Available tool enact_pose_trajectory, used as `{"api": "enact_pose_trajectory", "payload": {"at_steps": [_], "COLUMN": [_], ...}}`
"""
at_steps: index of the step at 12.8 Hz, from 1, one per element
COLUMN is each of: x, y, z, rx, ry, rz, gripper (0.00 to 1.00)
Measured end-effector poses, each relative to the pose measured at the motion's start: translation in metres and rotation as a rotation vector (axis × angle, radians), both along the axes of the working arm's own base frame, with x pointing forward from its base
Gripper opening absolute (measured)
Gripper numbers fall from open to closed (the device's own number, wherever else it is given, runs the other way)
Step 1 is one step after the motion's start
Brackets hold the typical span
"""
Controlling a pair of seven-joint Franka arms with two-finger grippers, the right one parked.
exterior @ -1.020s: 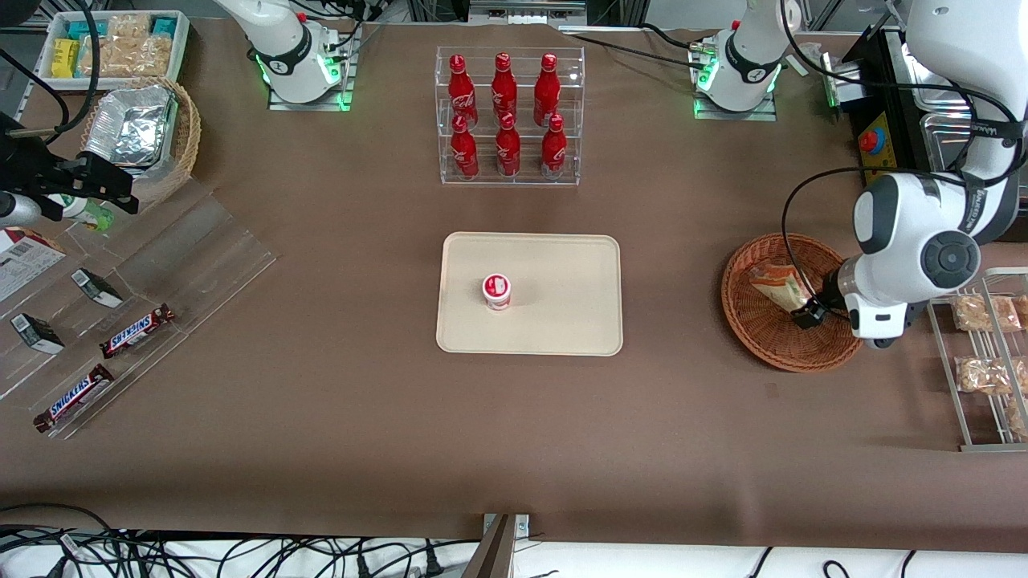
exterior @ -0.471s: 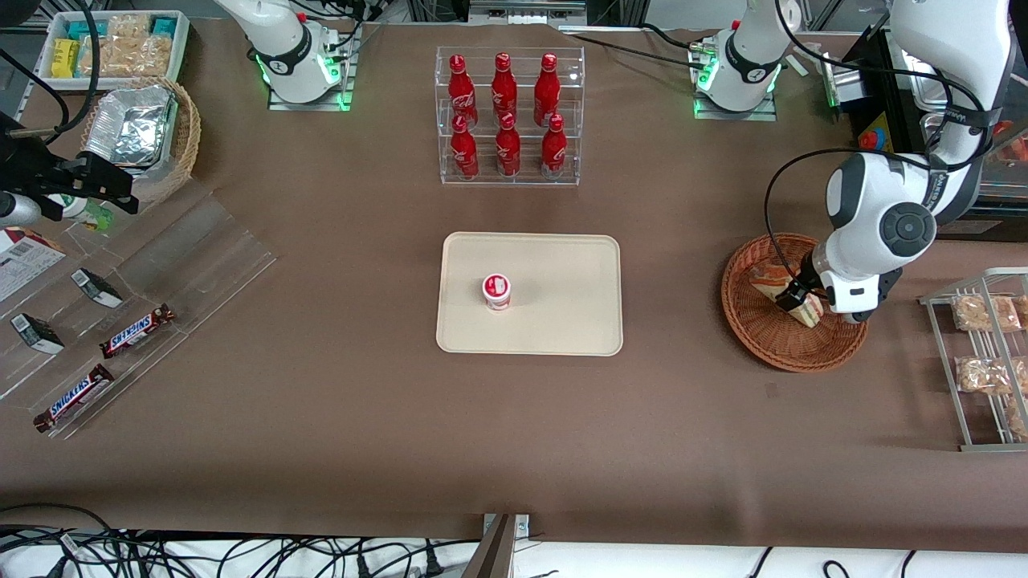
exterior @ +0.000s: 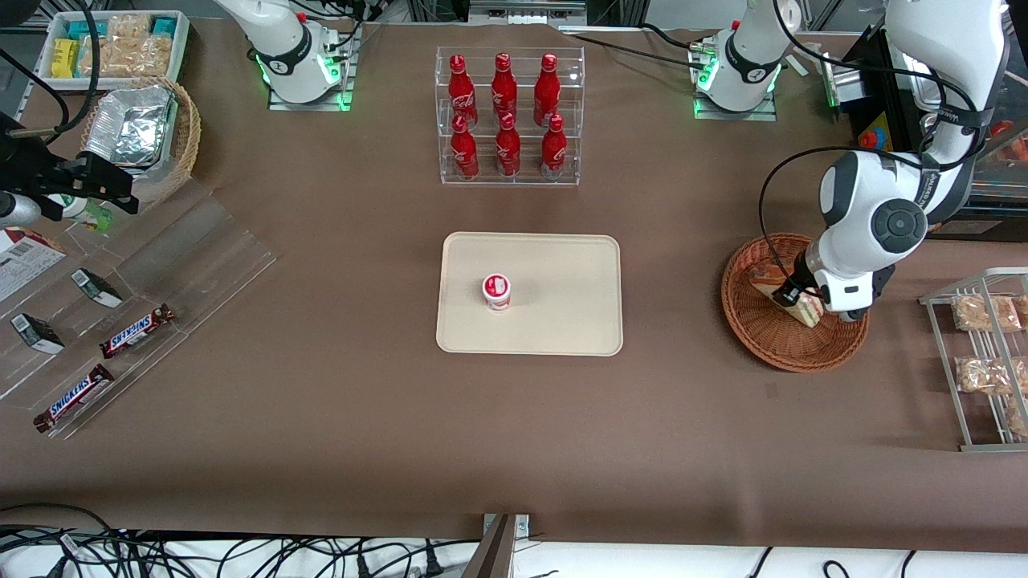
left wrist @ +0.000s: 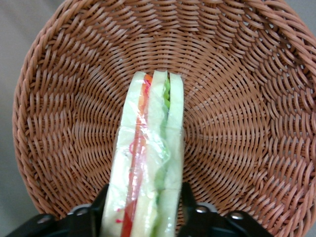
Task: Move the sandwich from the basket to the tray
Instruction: 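Carry the sandwich with the left gripper over the cream tray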
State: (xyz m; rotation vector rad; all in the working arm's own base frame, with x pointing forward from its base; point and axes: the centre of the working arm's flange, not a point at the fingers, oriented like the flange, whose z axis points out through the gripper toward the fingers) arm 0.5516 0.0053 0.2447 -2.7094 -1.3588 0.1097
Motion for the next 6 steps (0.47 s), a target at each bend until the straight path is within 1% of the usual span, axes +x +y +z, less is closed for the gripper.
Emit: {"api": "enact_pose_trajectory", "payload": {"at_steps": [1, 2, 3, 5, 6], "x": [0.001, 0.001, 0.003, 0.011, 0.017], "y": [-0.001, -0.006, -0.011, -0.023, -0.03], "z": [0.002, 0.005, 0.01, 0.029, 0.044], "rx": [0.0, 0.004, 0.024, 0.076, 0.094], "ry": [-0.003, 0.001, 0.016, 0.055, 0.077], "rz": [-0.003, -0.017, -0.049, -0.114, -0.146], "gripper": [0.47, 0.47, 0.42, 0.41, 0.41]}}
